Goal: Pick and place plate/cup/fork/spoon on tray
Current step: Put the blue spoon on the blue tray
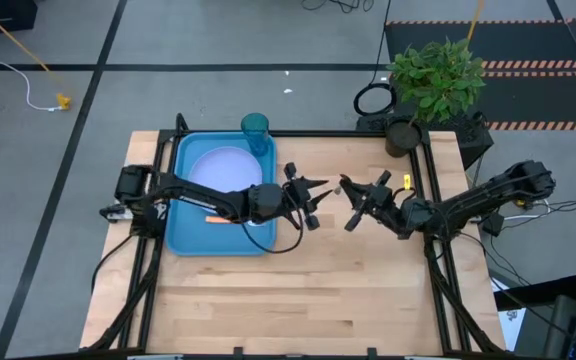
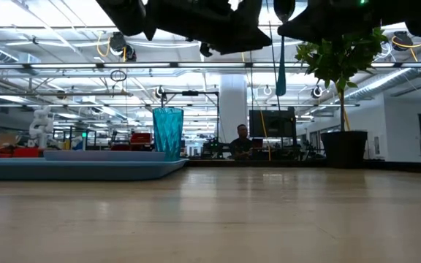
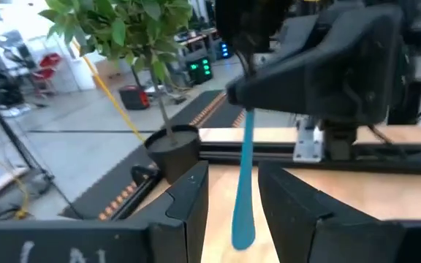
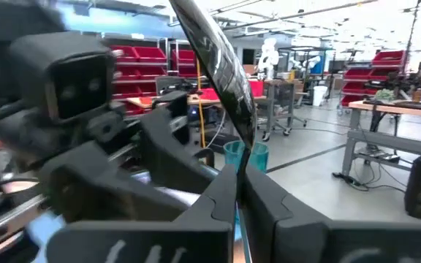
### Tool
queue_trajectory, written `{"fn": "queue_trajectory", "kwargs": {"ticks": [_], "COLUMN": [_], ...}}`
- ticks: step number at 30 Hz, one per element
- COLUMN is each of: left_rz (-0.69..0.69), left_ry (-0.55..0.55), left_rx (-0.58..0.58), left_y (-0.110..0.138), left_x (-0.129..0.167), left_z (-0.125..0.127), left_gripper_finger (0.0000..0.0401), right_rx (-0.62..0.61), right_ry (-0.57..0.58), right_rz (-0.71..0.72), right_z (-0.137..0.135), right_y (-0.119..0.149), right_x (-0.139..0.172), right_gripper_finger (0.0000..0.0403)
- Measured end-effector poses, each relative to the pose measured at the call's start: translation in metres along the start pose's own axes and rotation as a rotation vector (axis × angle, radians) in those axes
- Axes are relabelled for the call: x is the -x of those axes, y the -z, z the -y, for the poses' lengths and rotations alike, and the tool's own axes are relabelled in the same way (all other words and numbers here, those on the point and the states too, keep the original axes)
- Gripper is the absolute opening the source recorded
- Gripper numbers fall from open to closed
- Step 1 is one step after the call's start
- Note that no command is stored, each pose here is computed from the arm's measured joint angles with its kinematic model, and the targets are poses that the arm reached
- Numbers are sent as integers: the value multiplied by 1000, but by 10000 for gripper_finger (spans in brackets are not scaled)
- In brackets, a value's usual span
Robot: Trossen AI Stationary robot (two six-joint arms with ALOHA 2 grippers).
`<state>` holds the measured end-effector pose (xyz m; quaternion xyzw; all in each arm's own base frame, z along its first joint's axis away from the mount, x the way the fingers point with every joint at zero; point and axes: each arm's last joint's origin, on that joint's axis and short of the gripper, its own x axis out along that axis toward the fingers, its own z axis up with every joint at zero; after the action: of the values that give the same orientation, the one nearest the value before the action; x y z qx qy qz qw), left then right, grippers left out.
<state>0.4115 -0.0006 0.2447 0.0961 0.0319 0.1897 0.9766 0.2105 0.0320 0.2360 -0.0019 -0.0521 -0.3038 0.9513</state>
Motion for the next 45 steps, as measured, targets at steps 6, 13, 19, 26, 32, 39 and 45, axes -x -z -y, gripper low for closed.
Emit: {"fn": "queue_trajectory", "kwargs": {"ticks": [6,13,19,26,32,39,45], "left_rz": [11,12,29,14,-4,-19,-19], "left_ry": [-60,-110,-145,-247,-241,-249,-251], "left_rx": [-61,-107,-177,-140,-100,-43,-41], "left_y": [14,31,27,16,15,18,19], "left_x": [-8,-19,-36,-46,-49,-52,-54], "left_z": [5,14,29,32,30,25,20], "left_gripper_finger": [124,124,141,196,177,122,115], "right_rx": [-27,-51,-53,-52,-67,-77,-74], "right_ry": [15,32,42,41,41,43,77], "right_rz": [16,15,7,6,11,12,8], "right_z": [2,5,7,6,6,7,7], "right_y": [2,3,5,5,4,4,6], "right_x": [-2,-5,-7,-7,-7,-7,-8], "right_gripper_finger": [1,0,0,0,0,0,0]}}
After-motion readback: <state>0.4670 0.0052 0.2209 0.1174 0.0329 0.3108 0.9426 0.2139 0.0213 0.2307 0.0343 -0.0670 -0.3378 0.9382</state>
